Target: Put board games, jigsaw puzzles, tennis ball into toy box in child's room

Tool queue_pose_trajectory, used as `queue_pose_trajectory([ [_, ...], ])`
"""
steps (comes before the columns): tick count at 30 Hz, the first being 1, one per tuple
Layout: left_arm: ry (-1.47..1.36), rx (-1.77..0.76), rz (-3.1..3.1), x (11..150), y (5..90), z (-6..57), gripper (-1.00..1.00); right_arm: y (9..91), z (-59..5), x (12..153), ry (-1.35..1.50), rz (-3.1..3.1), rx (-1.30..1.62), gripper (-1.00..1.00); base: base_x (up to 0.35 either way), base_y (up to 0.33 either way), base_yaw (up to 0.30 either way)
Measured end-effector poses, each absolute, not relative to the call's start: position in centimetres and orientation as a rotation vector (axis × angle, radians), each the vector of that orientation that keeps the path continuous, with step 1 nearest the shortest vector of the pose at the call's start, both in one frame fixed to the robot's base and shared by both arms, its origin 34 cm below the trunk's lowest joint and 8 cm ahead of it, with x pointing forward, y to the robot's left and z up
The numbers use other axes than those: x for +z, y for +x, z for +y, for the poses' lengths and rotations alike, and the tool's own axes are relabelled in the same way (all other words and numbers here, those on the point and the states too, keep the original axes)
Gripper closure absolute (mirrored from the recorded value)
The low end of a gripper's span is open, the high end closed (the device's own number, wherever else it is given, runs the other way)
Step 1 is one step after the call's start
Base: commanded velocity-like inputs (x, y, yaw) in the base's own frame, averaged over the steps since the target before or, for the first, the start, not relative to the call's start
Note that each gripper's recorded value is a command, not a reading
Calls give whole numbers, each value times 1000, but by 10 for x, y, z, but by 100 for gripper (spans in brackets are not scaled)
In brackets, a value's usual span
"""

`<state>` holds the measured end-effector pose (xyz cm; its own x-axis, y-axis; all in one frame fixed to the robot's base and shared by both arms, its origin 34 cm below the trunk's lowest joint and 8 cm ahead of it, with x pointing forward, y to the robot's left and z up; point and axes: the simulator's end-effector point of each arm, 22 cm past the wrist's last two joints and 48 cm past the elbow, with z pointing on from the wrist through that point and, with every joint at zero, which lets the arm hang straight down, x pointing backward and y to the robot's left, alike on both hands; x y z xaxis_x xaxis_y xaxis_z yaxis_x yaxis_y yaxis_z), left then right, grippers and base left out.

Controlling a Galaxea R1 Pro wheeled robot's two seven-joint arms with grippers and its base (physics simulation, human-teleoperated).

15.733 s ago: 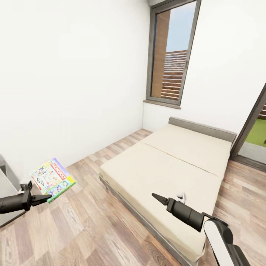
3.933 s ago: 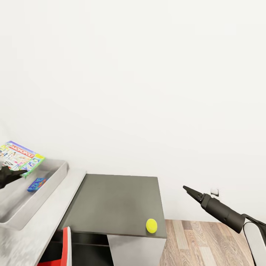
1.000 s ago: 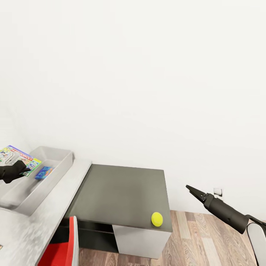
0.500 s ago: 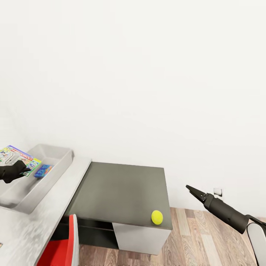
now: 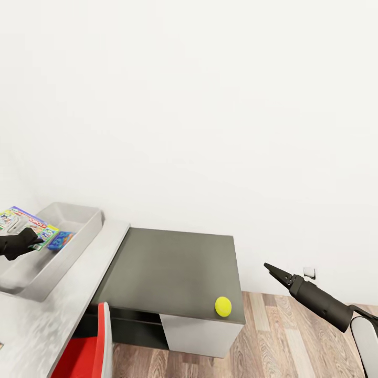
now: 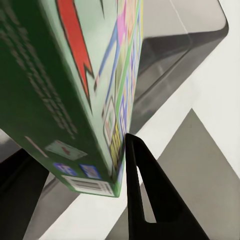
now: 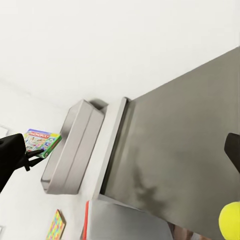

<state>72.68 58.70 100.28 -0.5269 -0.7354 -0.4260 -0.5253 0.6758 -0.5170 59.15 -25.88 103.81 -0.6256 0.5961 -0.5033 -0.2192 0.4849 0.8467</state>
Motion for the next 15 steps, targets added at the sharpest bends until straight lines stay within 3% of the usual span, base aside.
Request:
queue_pose_trajectory([
  [15,-1002,-587,2159,1020,740,575,100,592,-259,1038,313,1899,1235,-100,0,0,25],
])
